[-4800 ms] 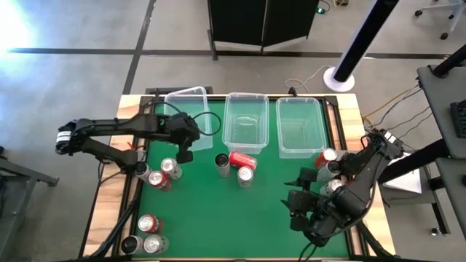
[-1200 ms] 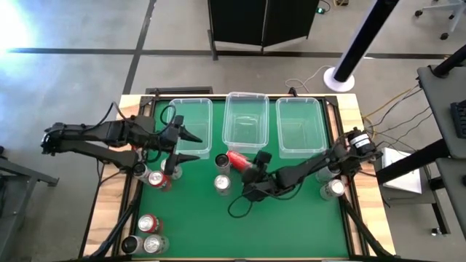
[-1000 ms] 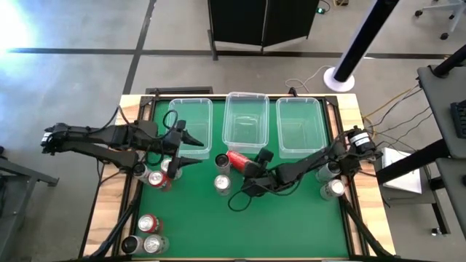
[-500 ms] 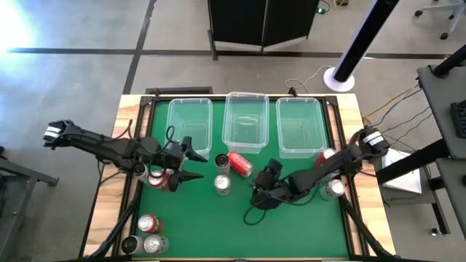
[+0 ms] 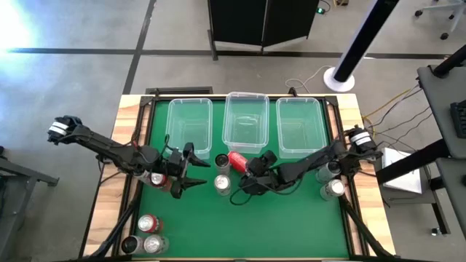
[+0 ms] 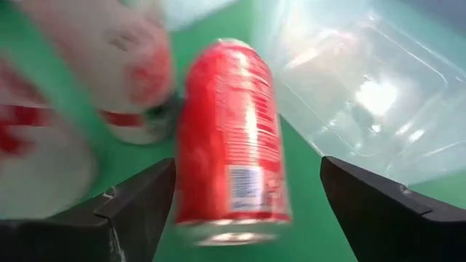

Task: Sort soda cans
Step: Put the top middle orange soda can into the right transparent bin

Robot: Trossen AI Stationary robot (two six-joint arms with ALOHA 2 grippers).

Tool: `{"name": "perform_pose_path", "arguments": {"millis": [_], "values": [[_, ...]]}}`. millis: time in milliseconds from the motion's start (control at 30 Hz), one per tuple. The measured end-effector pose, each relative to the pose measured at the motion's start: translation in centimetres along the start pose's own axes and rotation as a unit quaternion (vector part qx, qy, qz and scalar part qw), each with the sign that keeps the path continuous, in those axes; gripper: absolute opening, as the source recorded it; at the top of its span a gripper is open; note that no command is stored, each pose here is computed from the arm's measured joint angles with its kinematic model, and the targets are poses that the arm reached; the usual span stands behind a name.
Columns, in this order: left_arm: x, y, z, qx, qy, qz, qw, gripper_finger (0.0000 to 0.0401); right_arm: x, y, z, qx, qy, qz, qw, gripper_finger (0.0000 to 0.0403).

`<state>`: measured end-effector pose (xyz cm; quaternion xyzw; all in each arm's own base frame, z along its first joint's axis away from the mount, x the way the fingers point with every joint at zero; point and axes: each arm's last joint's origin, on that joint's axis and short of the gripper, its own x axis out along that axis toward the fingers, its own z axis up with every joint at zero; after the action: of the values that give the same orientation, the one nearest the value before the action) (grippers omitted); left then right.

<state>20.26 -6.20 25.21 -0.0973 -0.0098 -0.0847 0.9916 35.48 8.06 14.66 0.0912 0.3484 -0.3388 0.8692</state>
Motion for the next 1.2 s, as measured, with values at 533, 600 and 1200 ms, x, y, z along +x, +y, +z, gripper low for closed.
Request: {"name": "perform_pose_path", "arguments": {"millis": [533, 600, 1200], "values": [[0.7, -0.4, -0.4, 0.006, 0.010, -0.007, 1.000, 0.0259, -0.8, 2.0, -2.6, -0.025, 0.055, 0.051, 0.997, 0.0285], [0.7, -0.4, -0.5, 0.007, 0.017, -0.006, 1.000, 0.0259, -2.2, 2.3, -2.7, -0.031, 0.084, 0.076, 0.993, 0.0290], [0.0, -0.8, 0.3, -0.006, -0.003, -0.018, 1.000, 0.0259, -12.7, 0.2, -3.1, -0.070, 0.186, 0.158, 0.967, 0.0338]]}}
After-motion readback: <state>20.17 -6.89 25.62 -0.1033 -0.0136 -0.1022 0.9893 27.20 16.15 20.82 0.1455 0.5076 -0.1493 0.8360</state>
